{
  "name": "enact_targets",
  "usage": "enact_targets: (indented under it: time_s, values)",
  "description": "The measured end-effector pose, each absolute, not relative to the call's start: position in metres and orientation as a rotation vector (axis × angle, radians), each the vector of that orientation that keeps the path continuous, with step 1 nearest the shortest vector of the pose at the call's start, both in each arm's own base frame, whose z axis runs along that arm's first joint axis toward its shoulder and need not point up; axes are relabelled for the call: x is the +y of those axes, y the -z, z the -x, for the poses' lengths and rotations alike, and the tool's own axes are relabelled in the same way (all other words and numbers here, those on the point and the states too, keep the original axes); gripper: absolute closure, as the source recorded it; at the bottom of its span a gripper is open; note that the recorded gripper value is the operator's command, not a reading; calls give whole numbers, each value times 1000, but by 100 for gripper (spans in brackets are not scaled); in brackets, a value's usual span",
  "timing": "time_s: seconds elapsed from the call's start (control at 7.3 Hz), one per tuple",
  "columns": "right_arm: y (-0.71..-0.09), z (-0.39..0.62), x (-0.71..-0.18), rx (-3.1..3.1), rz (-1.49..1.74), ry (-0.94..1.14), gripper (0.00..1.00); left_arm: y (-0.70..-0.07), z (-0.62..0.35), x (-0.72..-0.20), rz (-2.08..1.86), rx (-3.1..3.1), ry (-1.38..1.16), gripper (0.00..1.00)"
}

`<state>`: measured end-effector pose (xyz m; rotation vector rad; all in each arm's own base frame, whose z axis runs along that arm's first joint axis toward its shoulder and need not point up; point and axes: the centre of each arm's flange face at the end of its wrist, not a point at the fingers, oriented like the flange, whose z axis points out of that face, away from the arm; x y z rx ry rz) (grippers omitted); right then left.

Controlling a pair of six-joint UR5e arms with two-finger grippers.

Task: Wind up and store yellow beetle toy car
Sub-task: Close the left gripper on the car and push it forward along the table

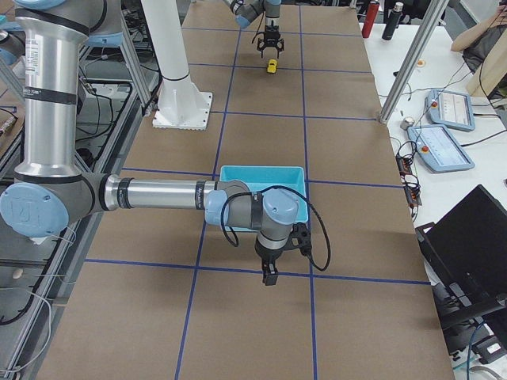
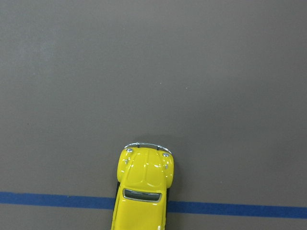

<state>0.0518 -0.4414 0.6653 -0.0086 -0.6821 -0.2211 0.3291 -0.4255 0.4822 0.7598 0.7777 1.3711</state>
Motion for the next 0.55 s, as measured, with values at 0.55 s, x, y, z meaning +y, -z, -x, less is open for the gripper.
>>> enact_targets:
  time_s: [0.55]
  values:
    - [-667, -52, -438, -682, 13, 220, 1, -482, -340, -432, -771, 765, -1369, 5]
